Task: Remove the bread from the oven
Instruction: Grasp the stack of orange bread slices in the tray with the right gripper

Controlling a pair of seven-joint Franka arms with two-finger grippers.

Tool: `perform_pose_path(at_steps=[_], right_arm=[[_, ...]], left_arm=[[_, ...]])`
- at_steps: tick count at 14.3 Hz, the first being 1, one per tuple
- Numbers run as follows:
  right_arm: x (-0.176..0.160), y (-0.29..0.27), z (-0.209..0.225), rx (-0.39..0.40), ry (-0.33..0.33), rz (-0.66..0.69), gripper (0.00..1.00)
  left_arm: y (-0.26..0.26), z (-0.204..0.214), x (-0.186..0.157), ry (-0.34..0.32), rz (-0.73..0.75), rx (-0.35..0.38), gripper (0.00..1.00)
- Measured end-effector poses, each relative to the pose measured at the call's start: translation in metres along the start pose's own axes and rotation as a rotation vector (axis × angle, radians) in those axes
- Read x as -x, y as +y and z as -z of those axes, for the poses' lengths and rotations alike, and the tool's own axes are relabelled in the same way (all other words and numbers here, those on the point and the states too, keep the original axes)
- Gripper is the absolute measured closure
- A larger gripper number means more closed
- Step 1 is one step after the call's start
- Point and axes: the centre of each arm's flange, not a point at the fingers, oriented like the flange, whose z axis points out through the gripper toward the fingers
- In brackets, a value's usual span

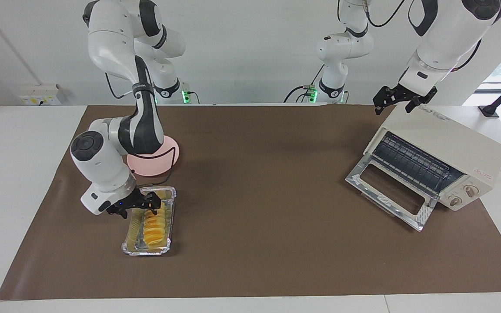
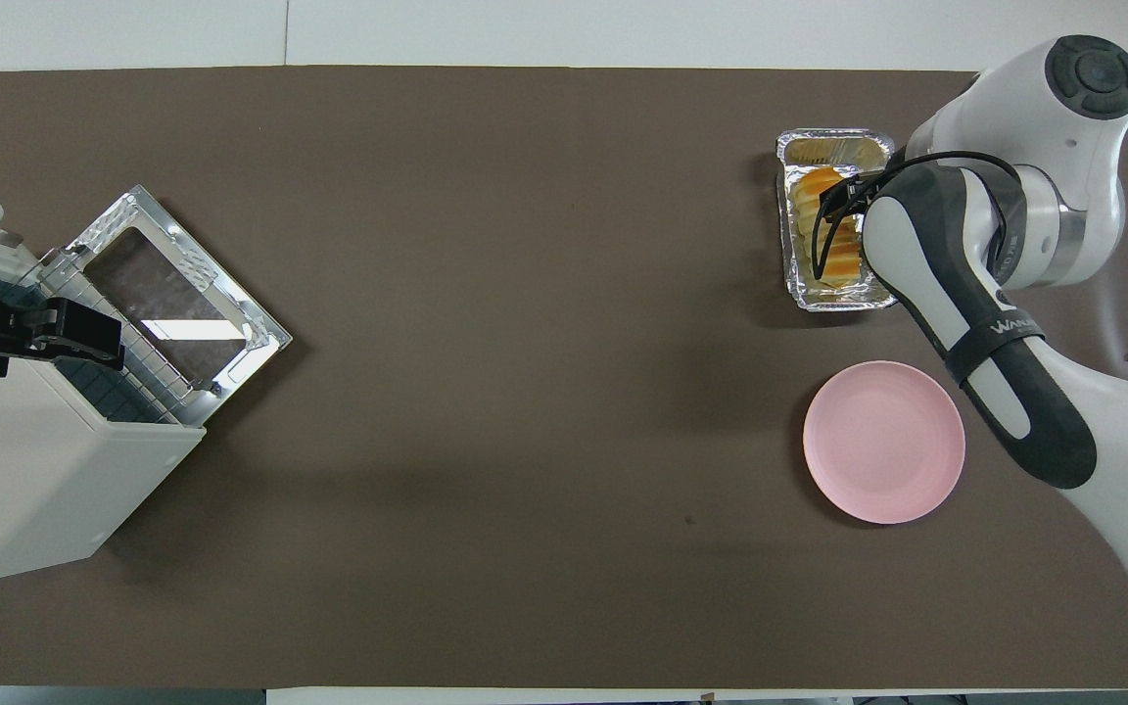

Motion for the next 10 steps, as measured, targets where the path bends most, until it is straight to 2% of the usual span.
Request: perform_pose_path(at_steps=[3,10], right_arm=[[0.000,-0.011,-0.008,0.027,0.004,-0.004,0.00],[0.006,-0.009,-0.044,0.028,0.019,-0.006,0.02]], left_arm=[[0.000,0.000,0.000,0.000,0.000,0.000,0.00],[0.000,0.000,0.000,0.000,0.000,0.000,0.00]])
